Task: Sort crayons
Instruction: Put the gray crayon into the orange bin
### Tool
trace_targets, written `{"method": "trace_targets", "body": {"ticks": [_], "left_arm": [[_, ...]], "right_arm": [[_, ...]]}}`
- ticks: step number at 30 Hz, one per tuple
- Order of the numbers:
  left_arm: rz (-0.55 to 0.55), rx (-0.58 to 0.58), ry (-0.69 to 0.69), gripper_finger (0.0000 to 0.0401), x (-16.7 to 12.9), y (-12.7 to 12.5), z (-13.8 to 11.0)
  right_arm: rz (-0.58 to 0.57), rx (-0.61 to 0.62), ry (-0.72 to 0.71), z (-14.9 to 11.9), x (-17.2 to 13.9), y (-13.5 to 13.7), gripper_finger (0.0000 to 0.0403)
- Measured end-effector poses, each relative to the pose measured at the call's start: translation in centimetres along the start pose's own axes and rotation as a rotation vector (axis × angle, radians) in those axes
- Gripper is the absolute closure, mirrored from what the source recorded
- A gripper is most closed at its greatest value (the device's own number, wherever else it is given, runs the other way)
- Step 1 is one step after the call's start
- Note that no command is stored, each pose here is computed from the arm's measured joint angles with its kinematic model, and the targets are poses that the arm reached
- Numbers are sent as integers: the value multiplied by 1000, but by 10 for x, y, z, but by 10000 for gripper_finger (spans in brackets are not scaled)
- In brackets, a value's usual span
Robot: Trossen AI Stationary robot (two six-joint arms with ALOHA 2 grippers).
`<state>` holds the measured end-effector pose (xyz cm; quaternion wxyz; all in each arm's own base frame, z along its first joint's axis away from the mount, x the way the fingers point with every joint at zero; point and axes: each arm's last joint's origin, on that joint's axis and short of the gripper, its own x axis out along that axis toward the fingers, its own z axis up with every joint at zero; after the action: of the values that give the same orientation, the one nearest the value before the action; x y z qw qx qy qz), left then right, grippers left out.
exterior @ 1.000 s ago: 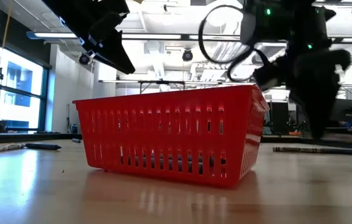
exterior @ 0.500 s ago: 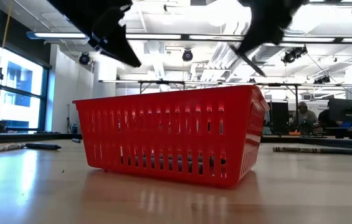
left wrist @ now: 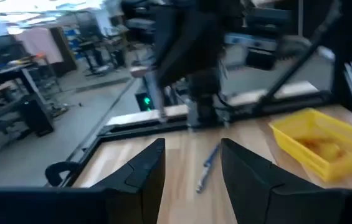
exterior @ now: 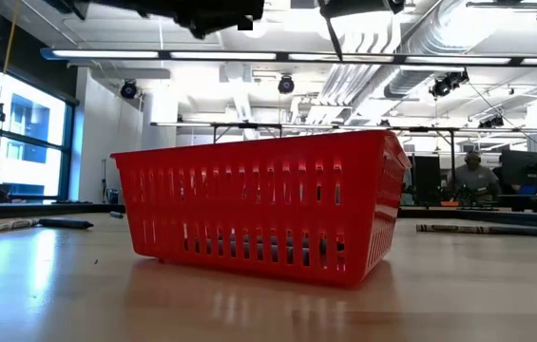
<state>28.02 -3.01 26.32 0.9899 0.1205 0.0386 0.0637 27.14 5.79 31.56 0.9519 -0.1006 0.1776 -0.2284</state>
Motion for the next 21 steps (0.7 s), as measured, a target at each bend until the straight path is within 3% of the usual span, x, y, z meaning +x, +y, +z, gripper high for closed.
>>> {"method": "trace_targets", "body": {"ticks": [6,12,21], "left_arm": [[51,-67,-78,261,1,8,-4],[-4,-70,-117,261,12,2,-12],[8,-79,-152,261,15,1,-12]], "right_arm": [[36,14,-95,11,1,2,402],[78,-8,-179,16,12,14,402],[138,8,-213,15,24,19,402]]}}
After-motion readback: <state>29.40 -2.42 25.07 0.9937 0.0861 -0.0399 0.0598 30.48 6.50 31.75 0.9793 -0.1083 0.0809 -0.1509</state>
